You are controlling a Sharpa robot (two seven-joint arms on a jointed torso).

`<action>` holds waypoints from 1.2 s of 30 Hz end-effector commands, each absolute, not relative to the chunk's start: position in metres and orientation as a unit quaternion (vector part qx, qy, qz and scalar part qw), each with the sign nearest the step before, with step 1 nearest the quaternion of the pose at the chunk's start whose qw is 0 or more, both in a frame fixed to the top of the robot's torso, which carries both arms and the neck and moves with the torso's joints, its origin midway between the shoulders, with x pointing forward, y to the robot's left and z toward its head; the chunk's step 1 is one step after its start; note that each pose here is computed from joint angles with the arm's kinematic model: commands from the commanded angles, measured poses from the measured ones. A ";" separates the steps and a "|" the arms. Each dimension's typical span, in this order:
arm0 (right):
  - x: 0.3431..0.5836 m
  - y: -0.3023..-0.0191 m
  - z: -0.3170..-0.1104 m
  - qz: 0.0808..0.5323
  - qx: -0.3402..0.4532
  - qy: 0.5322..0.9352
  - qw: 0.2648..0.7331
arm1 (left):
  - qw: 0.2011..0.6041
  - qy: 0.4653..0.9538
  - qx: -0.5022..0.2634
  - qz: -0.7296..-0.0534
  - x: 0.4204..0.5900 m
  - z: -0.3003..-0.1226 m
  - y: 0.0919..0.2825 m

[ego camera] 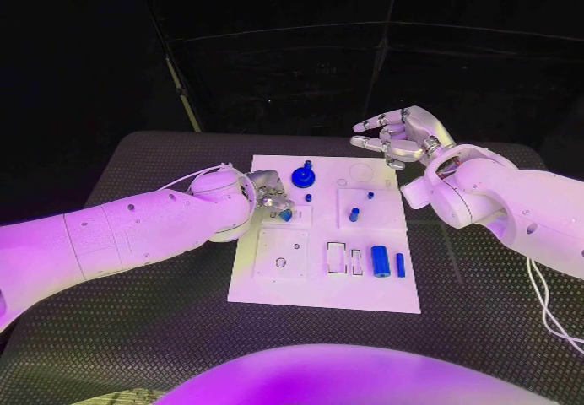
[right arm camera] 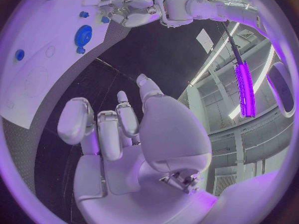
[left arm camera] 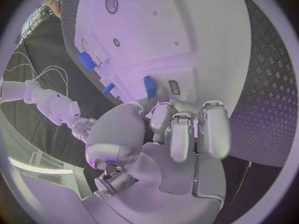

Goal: Assemble the parts on the task board

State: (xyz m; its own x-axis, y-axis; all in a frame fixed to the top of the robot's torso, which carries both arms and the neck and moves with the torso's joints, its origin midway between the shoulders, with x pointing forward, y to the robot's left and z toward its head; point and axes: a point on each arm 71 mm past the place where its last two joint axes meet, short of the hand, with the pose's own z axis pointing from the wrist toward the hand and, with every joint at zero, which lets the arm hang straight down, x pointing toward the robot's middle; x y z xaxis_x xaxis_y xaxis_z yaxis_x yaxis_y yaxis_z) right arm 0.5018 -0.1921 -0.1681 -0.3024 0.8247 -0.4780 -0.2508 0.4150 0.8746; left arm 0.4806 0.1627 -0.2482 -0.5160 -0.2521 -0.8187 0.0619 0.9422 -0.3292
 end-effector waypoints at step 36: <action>0.504 -0.193 -0.168 0.493 0.223 0.637 0.549 | 0.466 0.866 -0.070 -0.169 0.477 -0.249 0.166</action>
